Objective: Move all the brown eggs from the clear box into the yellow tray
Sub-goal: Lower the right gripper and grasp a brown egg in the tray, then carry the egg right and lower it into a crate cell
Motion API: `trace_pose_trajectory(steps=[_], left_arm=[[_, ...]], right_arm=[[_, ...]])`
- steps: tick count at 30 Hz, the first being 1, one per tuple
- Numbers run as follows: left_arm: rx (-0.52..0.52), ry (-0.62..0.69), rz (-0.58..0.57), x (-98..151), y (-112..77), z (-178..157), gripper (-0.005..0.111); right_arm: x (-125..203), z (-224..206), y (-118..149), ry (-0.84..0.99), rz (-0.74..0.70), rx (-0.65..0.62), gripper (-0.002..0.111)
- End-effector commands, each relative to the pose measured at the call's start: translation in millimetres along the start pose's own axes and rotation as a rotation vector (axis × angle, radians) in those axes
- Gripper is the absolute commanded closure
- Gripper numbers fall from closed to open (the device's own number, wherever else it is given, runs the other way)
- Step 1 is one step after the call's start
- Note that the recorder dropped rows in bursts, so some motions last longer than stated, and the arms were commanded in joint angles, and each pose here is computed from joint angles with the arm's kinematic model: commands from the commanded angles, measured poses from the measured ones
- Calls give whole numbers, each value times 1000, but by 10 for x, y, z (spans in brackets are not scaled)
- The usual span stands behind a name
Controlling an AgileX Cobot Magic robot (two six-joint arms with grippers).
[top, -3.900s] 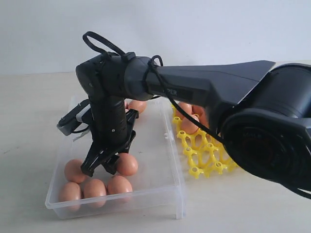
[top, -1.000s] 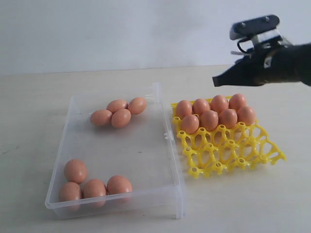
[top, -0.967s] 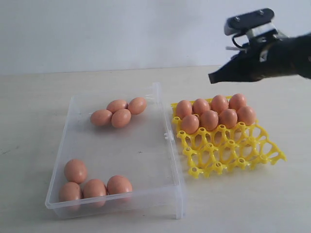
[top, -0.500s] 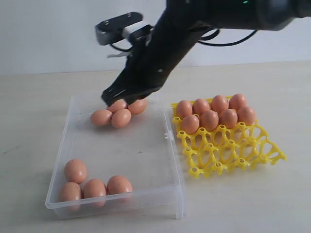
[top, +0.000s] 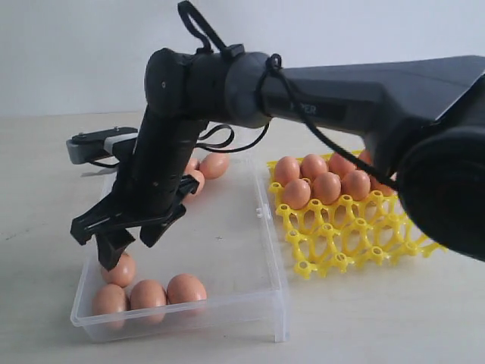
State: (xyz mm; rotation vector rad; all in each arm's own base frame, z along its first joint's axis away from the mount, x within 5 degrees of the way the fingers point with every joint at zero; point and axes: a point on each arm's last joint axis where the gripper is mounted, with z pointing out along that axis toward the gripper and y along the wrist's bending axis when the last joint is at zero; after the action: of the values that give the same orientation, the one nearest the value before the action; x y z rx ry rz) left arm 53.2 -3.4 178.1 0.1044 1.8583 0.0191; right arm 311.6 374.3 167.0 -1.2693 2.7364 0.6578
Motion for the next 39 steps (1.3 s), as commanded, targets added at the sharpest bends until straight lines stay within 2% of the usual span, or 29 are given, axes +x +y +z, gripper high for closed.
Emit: trace_pose_trajectory(steps=[1,20,22,26,29,33,36,39], left_arm=[[1,-19,-6,-26,0,-10,107],[1,-19,-6,-26,0,-10,107],[1,-19,-6,-26,0,-10,107],[1,-19,-6,-26,0,-10,107],[1,-19,-6,-26,0,-10,107],[1,-19,-6,-26,0,-10,107],[1,-19,-6,-26,0,-10,107],[1,-19,-6,-26,0,-10,107]], right_arm=[[-66,120,68,2,-5,-33,46],[-165,497,-103,53,-42,27,48],[-176,497,-108,41,-70,35,59],[-244,333,-107,-23,-100,91,108],[-298,84,-156,-87,-112,140,108],[-260,-270,-220,-261,-113,245,108],[-84,-497,-276,-425,-103,301,108],[233,-678,-370,-596,-107,378,108]])
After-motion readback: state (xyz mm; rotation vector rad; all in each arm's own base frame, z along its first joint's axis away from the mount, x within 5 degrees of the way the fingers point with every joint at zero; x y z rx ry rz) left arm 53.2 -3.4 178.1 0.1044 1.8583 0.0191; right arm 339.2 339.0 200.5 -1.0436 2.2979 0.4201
